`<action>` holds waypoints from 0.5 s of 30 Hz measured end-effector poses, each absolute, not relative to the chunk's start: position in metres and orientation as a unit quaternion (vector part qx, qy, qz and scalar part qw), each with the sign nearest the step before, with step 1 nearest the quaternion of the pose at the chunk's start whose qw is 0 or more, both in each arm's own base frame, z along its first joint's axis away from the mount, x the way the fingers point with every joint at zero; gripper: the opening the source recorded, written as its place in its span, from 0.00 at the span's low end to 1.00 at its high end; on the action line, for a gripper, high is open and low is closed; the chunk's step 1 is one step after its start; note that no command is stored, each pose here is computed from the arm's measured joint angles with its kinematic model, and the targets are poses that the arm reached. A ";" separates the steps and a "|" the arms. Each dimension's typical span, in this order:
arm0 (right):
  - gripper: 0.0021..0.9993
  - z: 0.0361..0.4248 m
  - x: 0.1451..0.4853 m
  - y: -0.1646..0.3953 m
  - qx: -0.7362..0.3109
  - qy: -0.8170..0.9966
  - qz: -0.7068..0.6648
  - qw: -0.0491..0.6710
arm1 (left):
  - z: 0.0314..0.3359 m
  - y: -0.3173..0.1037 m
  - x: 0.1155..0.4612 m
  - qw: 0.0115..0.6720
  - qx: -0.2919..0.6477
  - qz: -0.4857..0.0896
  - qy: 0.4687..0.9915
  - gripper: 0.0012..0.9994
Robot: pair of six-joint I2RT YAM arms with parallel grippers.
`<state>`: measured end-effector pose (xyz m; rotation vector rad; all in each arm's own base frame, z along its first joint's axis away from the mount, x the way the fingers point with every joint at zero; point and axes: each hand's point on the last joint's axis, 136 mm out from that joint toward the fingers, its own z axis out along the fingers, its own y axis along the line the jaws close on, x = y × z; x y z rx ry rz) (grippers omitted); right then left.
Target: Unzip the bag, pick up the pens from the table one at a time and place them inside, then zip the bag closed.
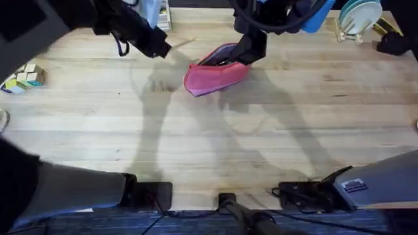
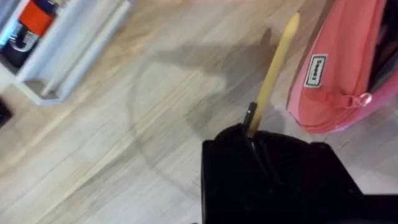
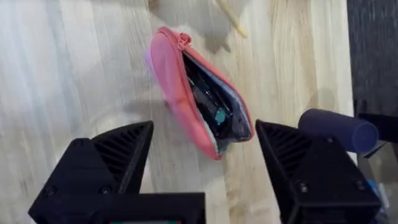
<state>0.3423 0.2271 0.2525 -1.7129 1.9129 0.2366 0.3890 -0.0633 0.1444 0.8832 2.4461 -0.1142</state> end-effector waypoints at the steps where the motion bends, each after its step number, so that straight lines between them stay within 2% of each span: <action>1: 1.00 0.253 0.342 0.227 -0.635 0.715 0.089 0.277 | 0.151 -0.064 0.389 0.275 0.327 -0.042 0.903 0.04; 7: 1.00 0.257 0.339 0.225 -0.623 0.725 0.093 0.279 | 0.183 -0.073 0.383 0.314 0.323 -0.054 0.891 0.04; 15: 1.00 0.288 0.305 0.209 -0.604 0.738 0.098 0.286 | 0.187 -0.107 0.376 0.316 0.324 -0.084 0.888 0.04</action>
